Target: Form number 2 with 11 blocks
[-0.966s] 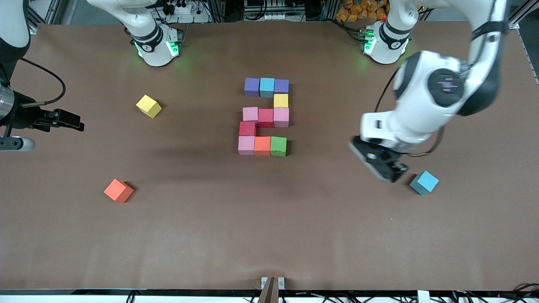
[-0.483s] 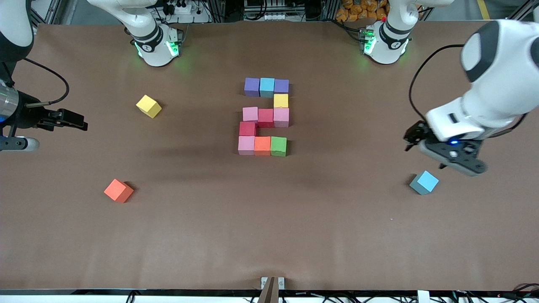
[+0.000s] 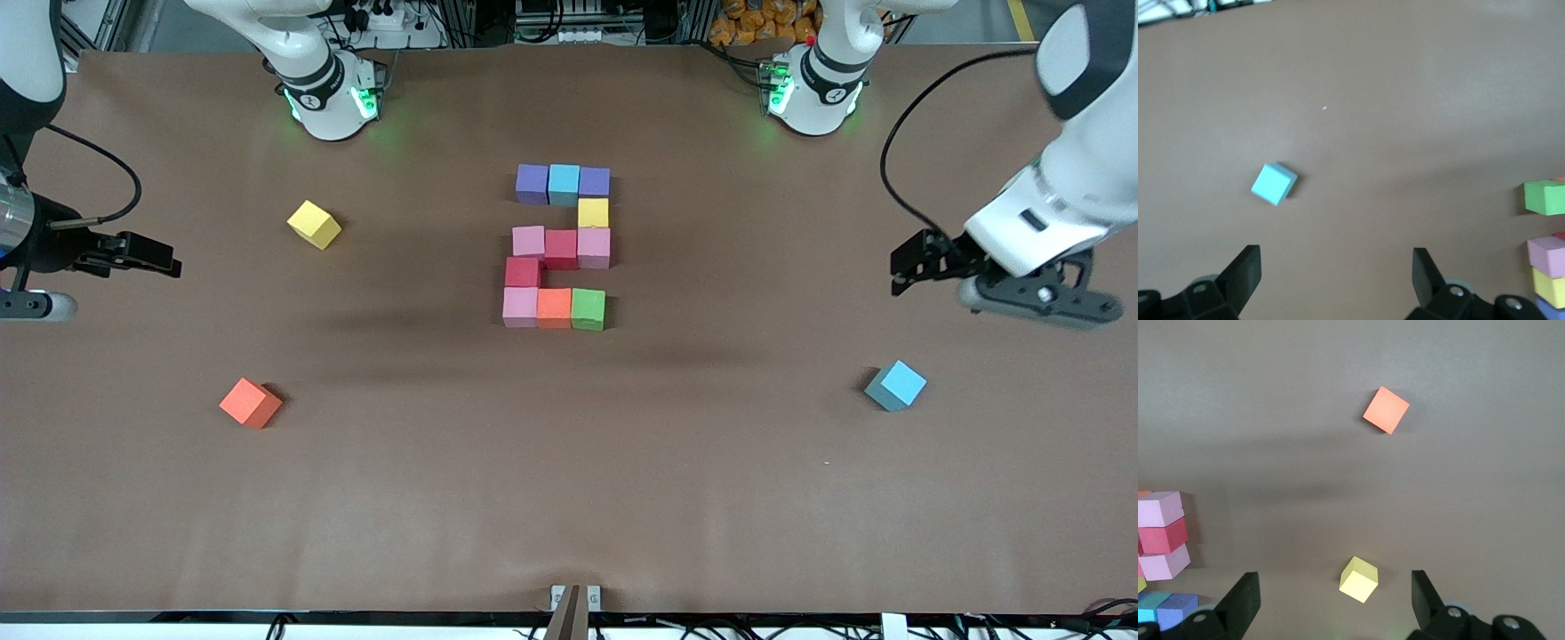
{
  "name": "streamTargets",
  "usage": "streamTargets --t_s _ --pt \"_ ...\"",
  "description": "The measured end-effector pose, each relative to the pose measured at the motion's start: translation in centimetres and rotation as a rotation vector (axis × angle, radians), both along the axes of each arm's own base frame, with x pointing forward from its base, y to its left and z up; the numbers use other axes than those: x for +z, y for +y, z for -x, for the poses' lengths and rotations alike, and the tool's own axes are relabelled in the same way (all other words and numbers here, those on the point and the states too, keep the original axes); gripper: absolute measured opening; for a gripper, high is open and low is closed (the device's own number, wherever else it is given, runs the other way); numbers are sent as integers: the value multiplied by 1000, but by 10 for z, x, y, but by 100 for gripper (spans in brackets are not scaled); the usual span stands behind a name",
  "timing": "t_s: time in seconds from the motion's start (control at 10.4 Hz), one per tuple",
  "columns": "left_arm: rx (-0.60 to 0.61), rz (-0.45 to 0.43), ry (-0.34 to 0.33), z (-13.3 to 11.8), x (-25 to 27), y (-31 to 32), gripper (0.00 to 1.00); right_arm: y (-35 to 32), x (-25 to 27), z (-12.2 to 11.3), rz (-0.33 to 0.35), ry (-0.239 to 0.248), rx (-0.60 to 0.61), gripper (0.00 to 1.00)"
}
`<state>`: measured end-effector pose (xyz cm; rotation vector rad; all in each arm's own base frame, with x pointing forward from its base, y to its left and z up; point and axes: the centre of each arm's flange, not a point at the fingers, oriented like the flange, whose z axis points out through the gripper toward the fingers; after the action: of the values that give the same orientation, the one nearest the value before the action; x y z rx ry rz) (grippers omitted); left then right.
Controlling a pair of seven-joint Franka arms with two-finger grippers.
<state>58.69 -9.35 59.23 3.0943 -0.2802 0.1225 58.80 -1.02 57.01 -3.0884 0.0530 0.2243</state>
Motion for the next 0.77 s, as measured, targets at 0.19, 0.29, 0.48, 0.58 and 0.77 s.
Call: streamTargets --t_s 0.19,0.29,0.48,0.58,0.77 --pt "93 3 34 12 10 9 100 0 7 -1 3 -18 1 100" --pt "144 3 56 16 12 15 100 0 19 -2 5 -44 1 100" --pt "223 -2 87 25 19 28 100 -1 42 0 8 -78 0 100" --pt "250 -10 80 27 24 34 100 -1 46 0 8 -82 0 100" --pt "292 -18 52 27 39 51 100 -3 46 0 9 -82 -3 100"
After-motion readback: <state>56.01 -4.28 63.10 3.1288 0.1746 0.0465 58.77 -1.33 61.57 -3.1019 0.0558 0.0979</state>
